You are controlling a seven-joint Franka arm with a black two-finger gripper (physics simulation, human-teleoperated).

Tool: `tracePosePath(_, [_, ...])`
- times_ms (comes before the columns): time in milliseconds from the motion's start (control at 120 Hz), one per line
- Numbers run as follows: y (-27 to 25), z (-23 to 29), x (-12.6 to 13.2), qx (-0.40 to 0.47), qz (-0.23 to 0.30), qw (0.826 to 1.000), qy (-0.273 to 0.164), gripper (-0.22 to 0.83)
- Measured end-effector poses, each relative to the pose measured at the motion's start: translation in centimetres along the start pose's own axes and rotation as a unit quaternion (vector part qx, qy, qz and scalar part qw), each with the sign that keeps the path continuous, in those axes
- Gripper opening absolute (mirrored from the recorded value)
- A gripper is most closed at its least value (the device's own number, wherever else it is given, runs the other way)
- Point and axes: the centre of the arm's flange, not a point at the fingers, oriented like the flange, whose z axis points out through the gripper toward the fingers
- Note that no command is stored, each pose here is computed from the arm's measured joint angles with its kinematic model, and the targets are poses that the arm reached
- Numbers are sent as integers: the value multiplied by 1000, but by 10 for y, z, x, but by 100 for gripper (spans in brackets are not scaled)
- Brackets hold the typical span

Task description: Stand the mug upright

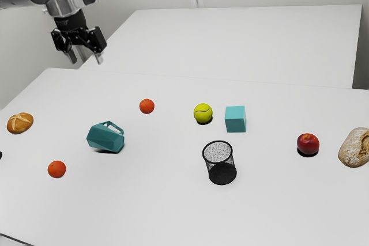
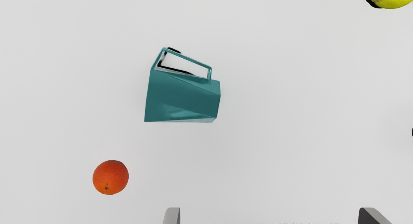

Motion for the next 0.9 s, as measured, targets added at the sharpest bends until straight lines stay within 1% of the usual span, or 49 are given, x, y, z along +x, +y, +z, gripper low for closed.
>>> tracePosePath(133, [14,29,1,-9,14,1000,-19,62])
tracePosePath(208, [12,68,2,-43,17,998,-44,61])
tracePosePath(267, [-7,104,4,-86,6,994,-63,61])
tracePosePath(317, [-47,134,7,-124,-25,989,-70,61])
tracePosePath(400, [-150,170,-2,-187,-102,976,-53,61])
tracePosePath(458, [-186,189,-6,-221,-121,967,-35,62])
tracePosePath(583, [-205,226,4,-290,-112,951,-4,61])
tracePosePath(642, [-219,239,1,-317,-112,942,11,61])
tracePosePath(742, [-237,277,-2,-362,-111,925,21,62])
tracePosePath(842, [-236,309,-7,-396,-96,913,24,61])
tracePosePath(900, [-235,317,-11,-411,-85,907,32,62])
